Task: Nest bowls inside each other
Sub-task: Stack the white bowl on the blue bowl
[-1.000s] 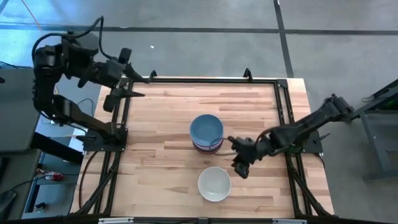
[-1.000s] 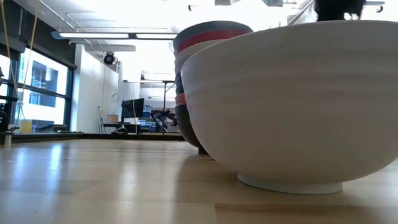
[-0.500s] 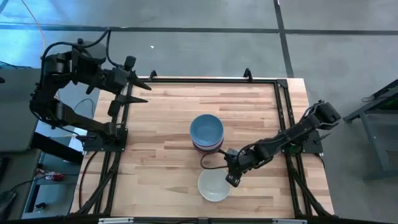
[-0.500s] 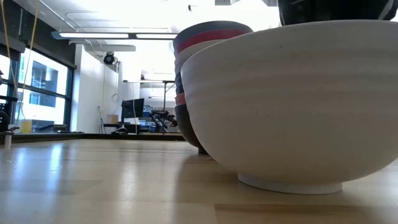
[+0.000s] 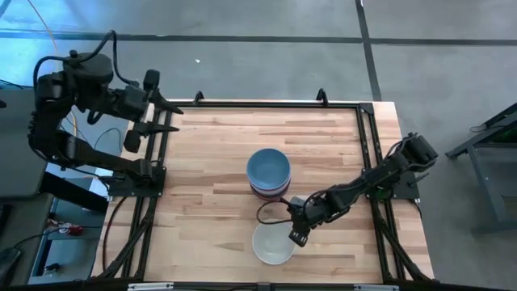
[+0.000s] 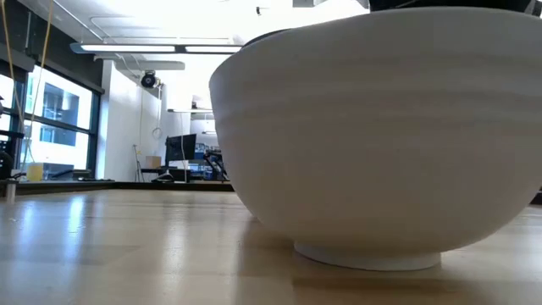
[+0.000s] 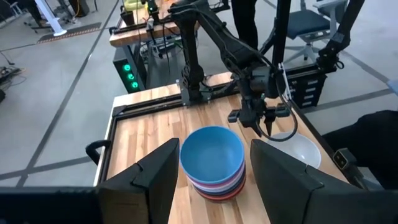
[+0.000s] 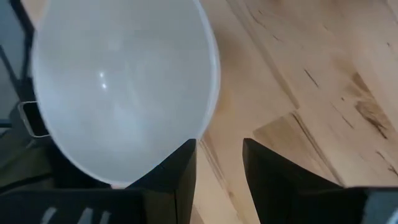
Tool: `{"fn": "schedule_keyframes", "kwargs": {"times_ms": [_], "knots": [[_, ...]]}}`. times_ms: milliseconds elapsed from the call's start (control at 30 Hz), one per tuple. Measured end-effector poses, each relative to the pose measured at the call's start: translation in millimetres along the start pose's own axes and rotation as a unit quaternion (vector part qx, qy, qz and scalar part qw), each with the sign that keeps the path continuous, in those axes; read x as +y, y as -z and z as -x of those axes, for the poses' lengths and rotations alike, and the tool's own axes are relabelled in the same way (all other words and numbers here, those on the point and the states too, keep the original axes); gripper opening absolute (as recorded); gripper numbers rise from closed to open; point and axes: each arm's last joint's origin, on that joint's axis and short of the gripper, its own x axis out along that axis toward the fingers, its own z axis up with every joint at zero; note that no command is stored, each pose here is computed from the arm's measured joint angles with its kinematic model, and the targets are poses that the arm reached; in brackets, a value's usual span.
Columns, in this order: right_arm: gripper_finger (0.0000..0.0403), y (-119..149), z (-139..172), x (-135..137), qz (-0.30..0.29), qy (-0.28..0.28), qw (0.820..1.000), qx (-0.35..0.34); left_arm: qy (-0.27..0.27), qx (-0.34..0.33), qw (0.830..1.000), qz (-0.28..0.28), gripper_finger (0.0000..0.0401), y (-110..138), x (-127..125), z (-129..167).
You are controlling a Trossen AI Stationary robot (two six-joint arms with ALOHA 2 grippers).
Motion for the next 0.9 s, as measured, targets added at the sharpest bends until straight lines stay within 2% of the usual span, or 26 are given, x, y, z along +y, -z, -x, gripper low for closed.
{"fn": "schedule_keyframes", "kwargs": {"times_ms": [400, 900], "knots": [[0.0124, -3, 1, 6, 0.006, -0.034, 0.999, -0.011, 0.002, 0.007, 1.000, 0.007, 0.0188, 0, 2, -6], [0.0124, 0, -17, 3, 0.004, -0.021, 1.000, 0.021, 0.002, 0.008, 1.000, 0.004, 0.0188, 0, 2, -6]]}}
